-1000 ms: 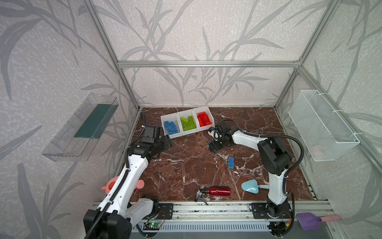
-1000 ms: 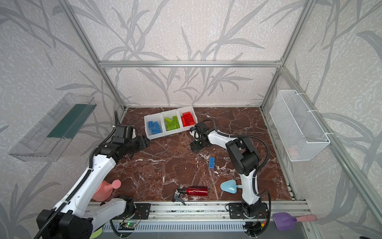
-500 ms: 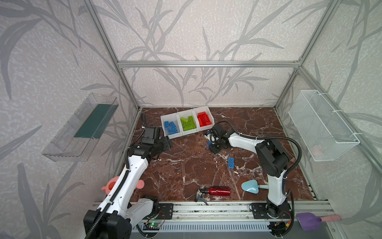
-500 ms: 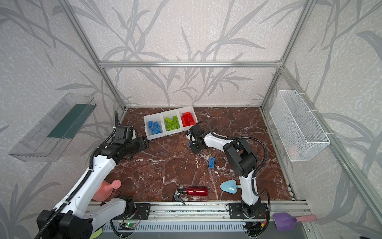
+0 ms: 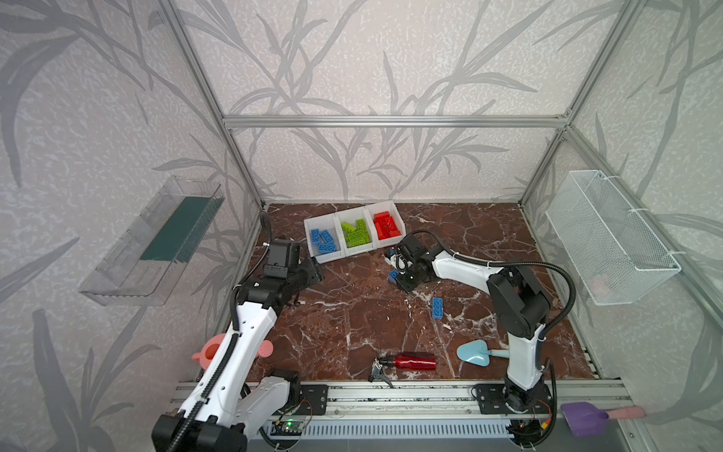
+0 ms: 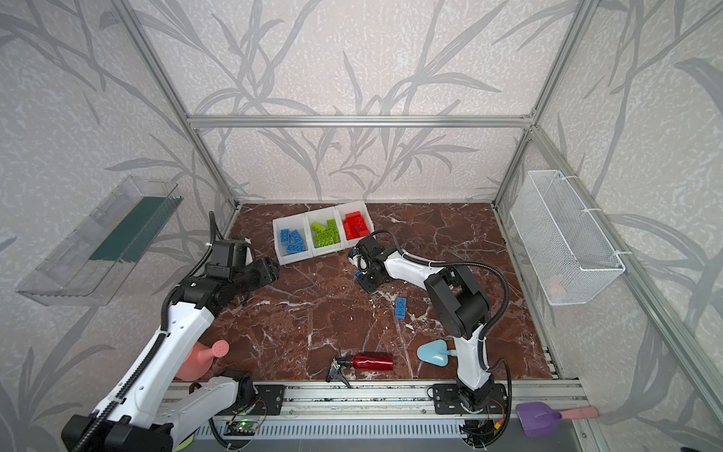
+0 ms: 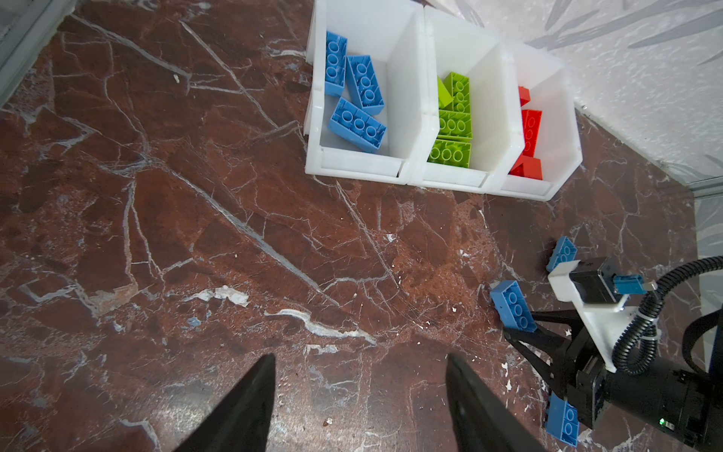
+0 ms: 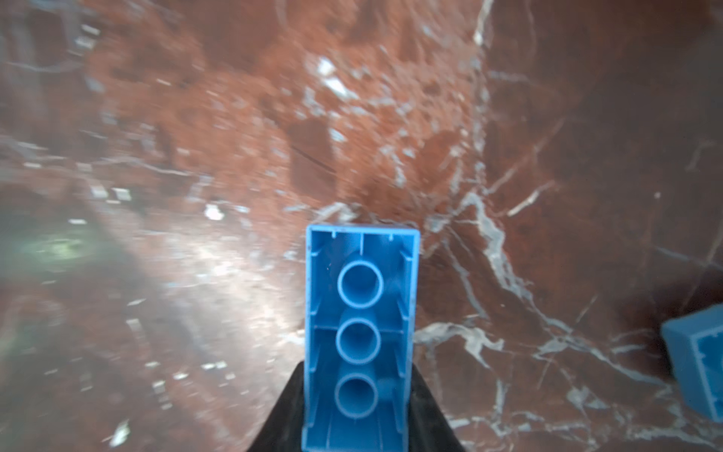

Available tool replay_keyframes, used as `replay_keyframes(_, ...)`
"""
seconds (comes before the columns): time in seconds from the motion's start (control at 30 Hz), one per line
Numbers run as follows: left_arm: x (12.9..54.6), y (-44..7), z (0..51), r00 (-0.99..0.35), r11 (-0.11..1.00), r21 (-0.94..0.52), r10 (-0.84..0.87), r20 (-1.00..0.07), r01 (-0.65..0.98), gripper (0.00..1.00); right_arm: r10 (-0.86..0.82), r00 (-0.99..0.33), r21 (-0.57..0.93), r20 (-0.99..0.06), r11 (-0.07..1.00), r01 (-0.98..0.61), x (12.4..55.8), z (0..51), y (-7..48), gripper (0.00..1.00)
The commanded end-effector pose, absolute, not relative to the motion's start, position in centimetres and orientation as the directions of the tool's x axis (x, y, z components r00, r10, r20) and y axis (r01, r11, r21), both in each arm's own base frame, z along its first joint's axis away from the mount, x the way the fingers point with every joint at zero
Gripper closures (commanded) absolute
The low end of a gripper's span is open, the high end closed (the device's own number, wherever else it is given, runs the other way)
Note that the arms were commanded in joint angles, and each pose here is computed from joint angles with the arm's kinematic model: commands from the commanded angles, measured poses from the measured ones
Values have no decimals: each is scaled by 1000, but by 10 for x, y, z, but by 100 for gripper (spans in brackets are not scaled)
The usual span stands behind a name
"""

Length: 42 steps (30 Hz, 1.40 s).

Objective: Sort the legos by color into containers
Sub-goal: 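Carry the blue brick with the right gripper into the blue compartment and release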

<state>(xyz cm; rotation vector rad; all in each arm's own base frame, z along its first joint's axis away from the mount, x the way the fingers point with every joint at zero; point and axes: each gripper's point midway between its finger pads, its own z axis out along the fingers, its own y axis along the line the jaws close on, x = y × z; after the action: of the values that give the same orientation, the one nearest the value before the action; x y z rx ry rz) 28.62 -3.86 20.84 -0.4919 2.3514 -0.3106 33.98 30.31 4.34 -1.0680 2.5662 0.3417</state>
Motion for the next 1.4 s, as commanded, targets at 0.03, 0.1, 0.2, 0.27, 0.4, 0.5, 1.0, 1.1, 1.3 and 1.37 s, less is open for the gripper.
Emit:
replay_keyframes(0.03, 276, -28, 216, -639, 905, -327, -424, -641, -272, 31, -607, -633, 188, -481, 634, -750, 334, 100, 336, 77)
replay_keyframes(0.1, 271, -25, 220, -622, 904, -327, -427, -657, -275, 31, -599, -626, 221, -498, 611, -760, 334, 114, 347, 77)
replay_keyframes(0.2, 265, -22, 221, -606, 903, -327, -429, -670, -277, 31, -574, -617, 268, -539, 577, -771, 337, 134, 365, 77)
replay_keyframes(0.27, 262, -20, 220, -603, 902, -327, -431, -671, -281, 31, -544, -611, 300, -576, 555, -776, 344, 148, 380, 77)
replay_keyframes(0.4, 255, -22, 216, -616, 901, -334, -434, -658, -278, 31, -511, -589, 325, -626, 516, -793, 357, 167, 410, 77)
replay_keyframes(0.5, 248, -24, 215, -630, 902, -338, -431, -646, -270, 31, -509, -580, 339, -636, 491, -803, 365, 175, 433, 77)
replay_keyframes(1.0, 235, -31, 195, -662, 899, -358, -430, -614, -251, 31, -252, -691, 497, -677, 536, -682, 424, 176, 534, 77)
replay_keyframes(1.1, 235, -33, 195, -664, 901, -361, -423, -616, -239, 31, -164, -733, 549, -660, 560, -620, 438, 170, 541, 77)
replay_keyframes(1.3, 233, -39, 197, -669, 908, -359, -405, -624, -215, 31, -25, -763, 622, -646, 561, -546, 458, 163, 553, 76)
replay_keyframes(1.37, 232, -41, 197, -671, 909, -361, -401, -624, -208, 31, 12, -765, 646, -644, 544, -535, 464, 162, 558, 74)
